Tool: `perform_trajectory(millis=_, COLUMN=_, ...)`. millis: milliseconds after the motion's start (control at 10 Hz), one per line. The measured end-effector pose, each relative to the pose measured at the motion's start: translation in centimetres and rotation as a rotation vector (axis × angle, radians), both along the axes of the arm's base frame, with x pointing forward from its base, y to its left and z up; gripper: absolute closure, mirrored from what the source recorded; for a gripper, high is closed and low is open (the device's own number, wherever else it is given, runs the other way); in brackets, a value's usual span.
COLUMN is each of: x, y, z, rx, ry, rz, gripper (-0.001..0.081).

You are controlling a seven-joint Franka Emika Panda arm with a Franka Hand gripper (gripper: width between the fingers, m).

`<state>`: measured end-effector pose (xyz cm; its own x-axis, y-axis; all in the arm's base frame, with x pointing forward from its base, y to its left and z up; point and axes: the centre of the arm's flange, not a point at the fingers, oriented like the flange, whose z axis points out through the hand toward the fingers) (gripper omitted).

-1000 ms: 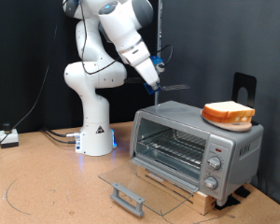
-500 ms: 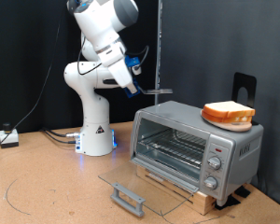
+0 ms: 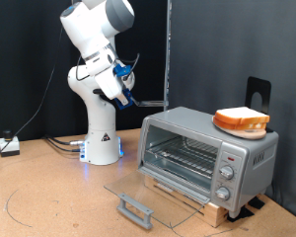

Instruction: Make a piece of toast with the oven

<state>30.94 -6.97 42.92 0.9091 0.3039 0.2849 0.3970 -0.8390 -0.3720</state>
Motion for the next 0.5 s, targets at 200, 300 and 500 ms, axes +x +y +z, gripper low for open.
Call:
perform_trajectory(millis=200, x=0.4, y=2.2, z=-2.5, rx=-0.182, ry=0.012, rz=-0.005, gripper=0.0349)
perform_trajectory(millis=300, x=0.8, y=3.8, z=-3.3, rx=-0.242, ry=0.009, rz=-0.031, gripper=0.0349)
perform_trajectory(millis=500, x=1.7, y=6.0, z=-4.0, rx=-0.232, ry=0.002, rz=-0.081, gripper=0.0349)
